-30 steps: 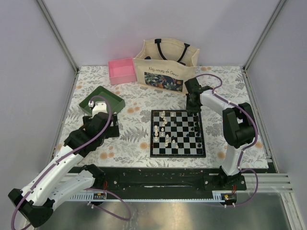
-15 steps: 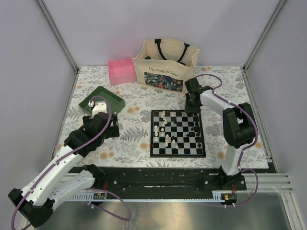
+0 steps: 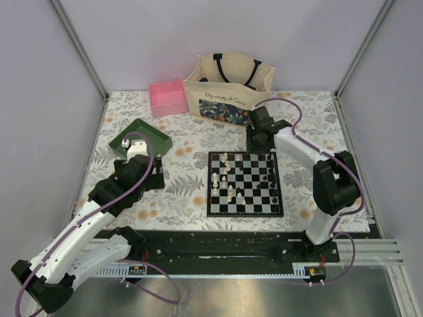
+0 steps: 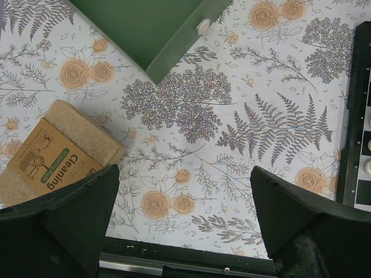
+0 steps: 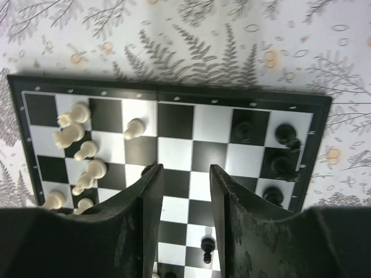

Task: Set up the chess pieces on the board

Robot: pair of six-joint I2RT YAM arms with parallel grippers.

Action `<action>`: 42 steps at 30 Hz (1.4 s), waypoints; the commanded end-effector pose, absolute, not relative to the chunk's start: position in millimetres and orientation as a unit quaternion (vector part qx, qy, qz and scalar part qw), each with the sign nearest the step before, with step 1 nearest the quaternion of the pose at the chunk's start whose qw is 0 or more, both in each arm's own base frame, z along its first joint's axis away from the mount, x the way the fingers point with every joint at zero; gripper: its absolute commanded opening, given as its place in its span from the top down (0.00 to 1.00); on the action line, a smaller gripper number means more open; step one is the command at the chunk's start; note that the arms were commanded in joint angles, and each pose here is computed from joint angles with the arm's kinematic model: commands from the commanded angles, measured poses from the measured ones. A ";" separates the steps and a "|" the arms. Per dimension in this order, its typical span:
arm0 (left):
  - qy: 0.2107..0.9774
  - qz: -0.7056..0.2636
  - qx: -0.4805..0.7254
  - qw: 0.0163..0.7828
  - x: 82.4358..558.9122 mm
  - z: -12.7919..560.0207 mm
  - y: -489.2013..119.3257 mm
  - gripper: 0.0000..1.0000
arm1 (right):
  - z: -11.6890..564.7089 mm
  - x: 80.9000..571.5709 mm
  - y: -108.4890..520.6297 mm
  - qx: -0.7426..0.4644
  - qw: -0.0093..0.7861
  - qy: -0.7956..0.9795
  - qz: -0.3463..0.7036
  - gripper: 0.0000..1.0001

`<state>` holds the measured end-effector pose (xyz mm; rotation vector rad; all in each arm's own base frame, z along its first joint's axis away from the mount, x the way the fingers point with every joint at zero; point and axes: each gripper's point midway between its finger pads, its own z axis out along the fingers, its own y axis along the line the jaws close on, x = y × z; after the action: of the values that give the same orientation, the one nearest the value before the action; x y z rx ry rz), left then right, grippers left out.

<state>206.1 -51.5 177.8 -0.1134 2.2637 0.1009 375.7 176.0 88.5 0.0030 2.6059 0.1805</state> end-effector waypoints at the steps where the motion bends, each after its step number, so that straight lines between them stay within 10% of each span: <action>1: 0.894 0.024 -0.051 0.445 212.0 193.0 -54.8 0.01 | 102.0 369.0 195.4 -0.027 0.280 0.956 0.082 0.53; 23: 0.894 0.024 -0.051 0.444 211.9 192.5 -54.7 0.01 | 57.8 335.2 237.3 -0.071 0.207 0.972 0.090 0.51; 42: 0.894 0.025 -0.050 0.445 212.3 192.5 -54.6 0.01 | 55.7 337.8 228.6 -0.072 0.209 0.973 0.062 0.77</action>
<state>206.1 -51.4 177.8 -0.1130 2.2638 0.1011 331.7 226.7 41.3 -0.1945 2.7541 0.1912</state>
